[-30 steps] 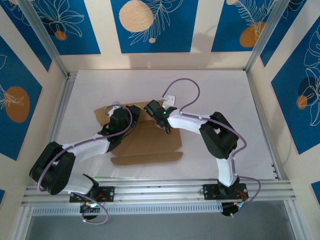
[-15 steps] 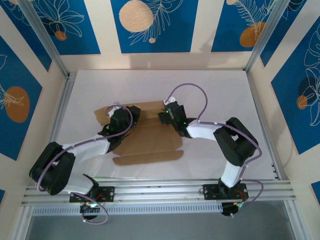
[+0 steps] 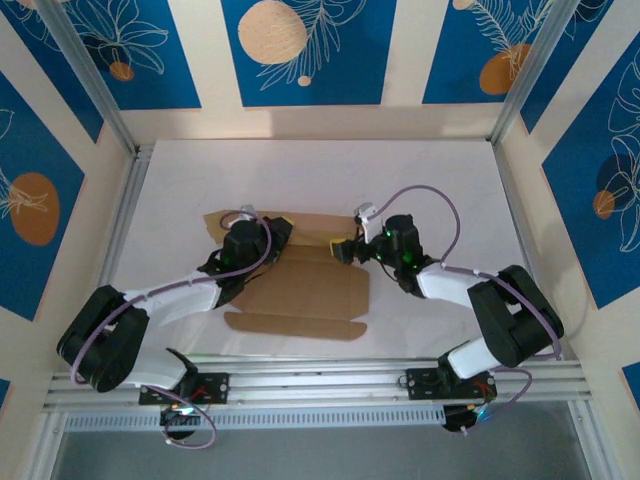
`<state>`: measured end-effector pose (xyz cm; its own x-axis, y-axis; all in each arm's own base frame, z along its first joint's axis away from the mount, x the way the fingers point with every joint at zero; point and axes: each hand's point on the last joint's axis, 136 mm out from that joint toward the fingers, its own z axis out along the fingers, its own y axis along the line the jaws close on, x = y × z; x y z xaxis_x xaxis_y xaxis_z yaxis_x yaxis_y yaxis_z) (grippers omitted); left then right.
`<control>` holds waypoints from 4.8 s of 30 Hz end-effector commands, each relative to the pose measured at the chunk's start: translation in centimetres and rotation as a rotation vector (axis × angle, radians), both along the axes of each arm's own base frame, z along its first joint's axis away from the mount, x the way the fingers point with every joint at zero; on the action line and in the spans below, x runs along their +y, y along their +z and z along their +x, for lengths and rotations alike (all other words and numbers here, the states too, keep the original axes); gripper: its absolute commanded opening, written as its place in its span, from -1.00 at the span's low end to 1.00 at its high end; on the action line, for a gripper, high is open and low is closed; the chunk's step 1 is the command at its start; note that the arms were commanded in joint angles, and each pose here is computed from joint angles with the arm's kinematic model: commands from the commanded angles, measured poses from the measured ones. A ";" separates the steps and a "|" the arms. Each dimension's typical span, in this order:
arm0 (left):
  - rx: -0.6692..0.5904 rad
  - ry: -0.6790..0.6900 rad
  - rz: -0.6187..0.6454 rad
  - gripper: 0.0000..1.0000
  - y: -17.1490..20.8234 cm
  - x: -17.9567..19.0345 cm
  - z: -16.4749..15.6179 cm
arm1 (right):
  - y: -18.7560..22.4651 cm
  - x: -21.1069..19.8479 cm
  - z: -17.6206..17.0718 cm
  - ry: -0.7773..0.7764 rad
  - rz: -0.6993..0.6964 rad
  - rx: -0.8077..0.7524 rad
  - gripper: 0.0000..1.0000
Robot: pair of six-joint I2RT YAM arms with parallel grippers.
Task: Fold the paper box
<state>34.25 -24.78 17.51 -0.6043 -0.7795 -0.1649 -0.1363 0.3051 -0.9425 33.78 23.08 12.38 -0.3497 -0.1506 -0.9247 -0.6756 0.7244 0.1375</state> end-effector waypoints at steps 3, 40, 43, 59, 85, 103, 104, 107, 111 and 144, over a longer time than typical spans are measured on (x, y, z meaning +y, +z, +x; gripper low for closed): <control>0.030 -0.049 0.064 -1.00 -1.9 -0.3 -1.3 | 2.8 -1.7 0.8 -0.117 0.109 -0.190 0.84; -0.061 0.179 0.057 -1.00 -0.1 4.3 -0.8 | -0.3 3.5 4.3 -0.052 -0.086 -0.087 0.99; -0.031 0.217 0.055 -1.00 -0.1 4.7 -0.5 | 1.5 2.9 3.3 -0.053 -0.043 -0.173 0.99; 0.022 0.301 0.053 -1.00 0.1 5.6 -0.6 | 1.5 -0.2 1.3 -0.089 0.059 -0.183 0.35; 0.024 0.301 0.060 -1.00 0.8 5.1 -0.9 | -1.8 4.3 4.2 -0.190 -0.179 -0.144 -0.07; 0.031 0.269 0.049 -1.00 0.2 4.3 -1.2 | -3.1 3.4 4.5 -0.254 -0.219 -0.150 -0.23; 0.030 0.268 0.049 -1.00 0.3 4.2 -1.2 | -3.0 3.6 4.7 -0.252 -0.222 -0.152 -0.27; 0.030 0.266 0.050 -1.00 0.4 4.1 -1.2 | -3.0 4.1 4.7 -0.265 -0.271 -0.187 -0.49; 0.058 0.254 0.050 -1.00 0.2 3.7 -1.4 | -3.3 4.8 4.8 -0.292 -0.342 -0.222 -0.60; 0.069 0.296 0.074 -1.00 0.2 3.0 0.2 | 2.1 4.0 -1.4 -0.011 -0.041 -0.117 0.99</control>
<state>34.41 -20.66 18.04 -0.3249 -0.9310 -0.1666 -0.2860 0.2646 -0.9210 34.50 26.00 11.56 -0.2488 -0.3018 -0.9203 -0.5594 0.8205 -0.1179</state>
